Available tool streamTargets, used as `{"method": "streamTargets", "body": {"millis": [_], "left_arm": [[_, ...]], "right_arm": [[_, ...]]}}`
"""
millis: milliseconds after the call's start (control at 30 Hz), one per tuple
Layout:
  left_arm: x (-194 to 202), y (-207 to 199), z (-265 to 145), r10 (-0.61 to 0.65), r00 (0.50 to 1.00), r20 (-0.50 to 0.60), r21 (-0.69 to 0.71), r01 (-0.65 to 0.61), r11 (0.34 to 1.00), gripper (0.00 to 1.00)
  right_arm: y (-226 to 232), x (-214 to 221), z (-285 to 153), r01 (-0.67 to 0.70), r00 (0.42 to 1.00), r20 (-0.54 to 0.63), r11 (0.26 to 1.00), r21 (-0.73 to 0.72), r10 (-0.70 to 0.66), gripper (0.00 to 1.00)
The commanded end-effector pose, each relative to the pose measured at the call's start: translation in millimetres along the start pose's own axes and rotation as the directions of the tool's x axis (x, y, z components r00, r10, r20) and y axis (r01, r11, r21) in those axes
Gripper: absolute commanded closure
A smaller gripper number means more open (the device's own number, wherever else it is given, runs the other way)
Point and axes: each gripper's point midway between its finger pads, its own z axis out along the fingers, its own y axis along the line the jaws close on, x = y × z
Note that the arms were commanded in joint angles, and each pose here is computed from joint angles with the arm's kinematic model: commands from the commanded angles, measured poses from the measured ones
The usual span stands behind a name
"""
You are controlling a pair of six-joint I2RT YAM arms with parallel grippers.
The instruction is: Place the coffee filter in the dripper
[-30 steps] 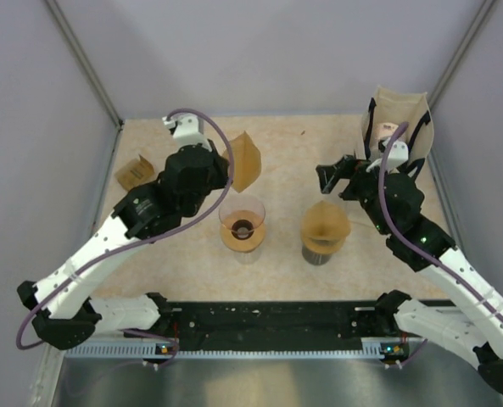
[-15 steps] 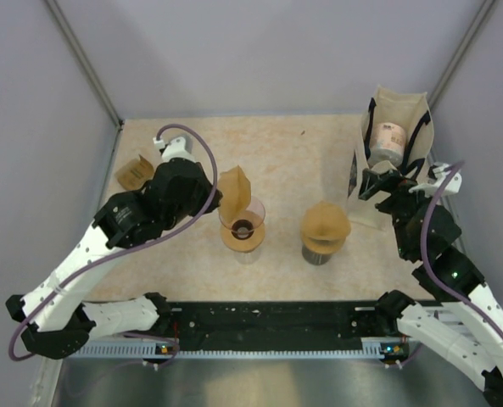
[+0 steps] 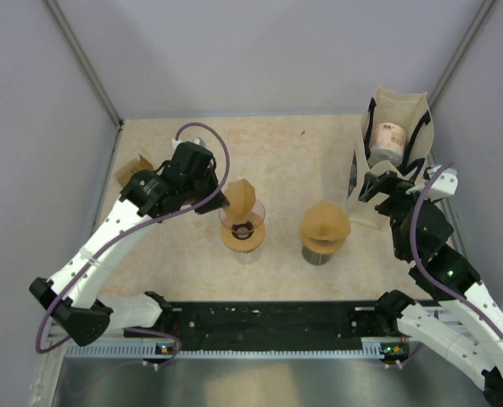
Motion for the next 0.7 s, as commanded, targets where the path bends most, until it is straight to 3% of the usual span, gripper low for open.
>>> {"method": "streamTargets", "body": {"millis": [0, 233, 667], "left_arm": [[9.4, -6.1, 1.0, 0.023, 0.996, -0.084, 0.013, -0.022, 1.000, 1.00], [20.2, 2.0, 11.8, 0.030, 0.990, -0.139, -0.032, -0.034, 0.999, 1.00], [17.5, 22.0, 21.4, 0.052, 0.993, -0.103, -0.118, -0.064, 0.991, 1.00]], "right_arm": [[-3.0, -4.9, 0.0, -0.008, 1.000, 0.020, 1.000, 0.020, 0.007, 0.01], [-1.0, -3.8, 0.9, -0.006, 1.000, 0.017, 1.000, 0.013, 0.006, 0.01], [3.1, -1.5, 2.8, -0.009, 1.000, 0.017, 1.000, -0.005, 0.009, 0.01]]}}
